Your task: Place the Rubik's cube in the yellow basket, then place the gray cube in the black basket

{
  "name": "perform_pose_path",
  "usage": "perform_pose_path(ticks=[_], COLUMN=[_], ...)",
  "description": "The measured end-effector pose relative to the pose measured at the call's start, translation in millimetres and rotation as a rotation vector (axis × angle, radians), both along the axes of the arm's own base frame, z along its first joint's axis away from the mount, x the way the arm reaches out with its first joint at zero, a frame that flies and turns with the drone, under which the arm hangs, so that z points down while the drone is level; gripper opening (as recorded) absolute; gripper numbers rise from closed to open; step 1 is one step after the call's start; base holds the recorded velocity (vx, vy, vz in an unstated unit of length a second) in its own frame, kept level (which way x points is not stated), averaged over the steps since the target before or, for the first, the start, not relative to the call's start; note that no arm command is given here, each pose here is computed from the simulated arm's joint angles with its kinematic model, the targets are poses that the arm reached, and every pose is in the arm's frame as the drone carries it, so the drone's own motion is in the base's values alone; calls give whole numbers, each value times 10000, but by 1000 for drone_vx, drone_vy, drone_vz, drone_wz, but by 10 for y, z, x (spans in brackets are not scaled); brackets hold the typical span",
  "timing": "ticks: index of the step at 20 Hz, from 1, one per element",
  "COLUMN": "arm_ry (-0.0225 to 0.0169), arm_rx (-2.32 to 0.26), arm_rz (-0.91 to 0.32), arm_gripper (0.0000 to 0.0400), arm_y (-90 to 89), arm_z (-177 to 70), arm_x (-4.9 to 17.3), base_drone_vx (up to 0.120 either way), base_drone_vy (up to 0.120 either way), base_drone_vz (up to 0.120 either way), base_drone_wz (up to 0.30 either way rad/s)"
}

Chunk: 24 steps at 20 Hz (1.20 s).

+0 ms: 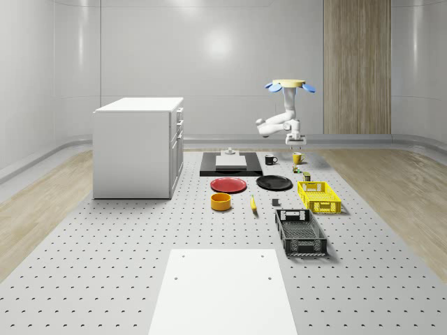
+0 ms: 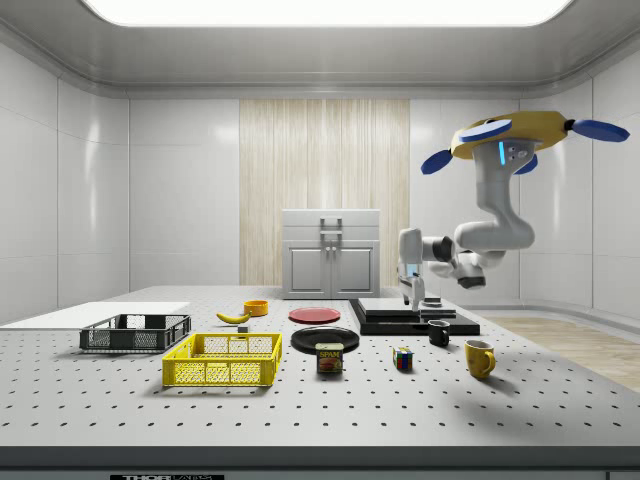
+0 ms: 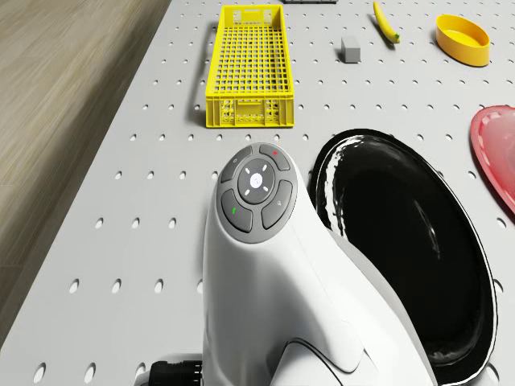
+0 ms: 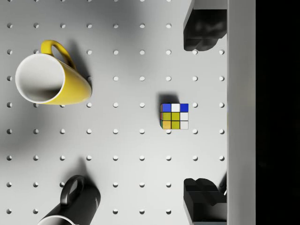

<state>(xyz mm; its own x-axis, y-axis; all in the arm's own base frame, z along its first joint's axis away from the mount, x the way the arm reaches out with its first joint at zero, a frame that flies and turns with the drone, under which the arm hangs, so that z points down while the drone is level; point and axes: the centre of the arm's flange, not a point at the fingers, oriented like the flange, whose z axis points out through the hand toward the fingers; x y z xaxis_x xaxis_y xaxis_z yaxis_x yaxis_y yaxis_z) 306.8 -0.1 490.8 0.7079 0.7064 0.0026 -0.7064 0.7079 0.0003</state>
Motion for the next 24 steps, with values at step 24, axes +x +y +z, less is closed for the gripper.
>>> perform_pose_path(ticks=[24], arm_ry=[1], arm_rx=[-6], arm_rz=[4], arm_gripper=[400], arm_y=[0], arm_z=[0], arm_x=[0], base_drone_vx=[13], base_drone_vy=[0], base_drone_vz=[-118], base_drone_wz=[0])
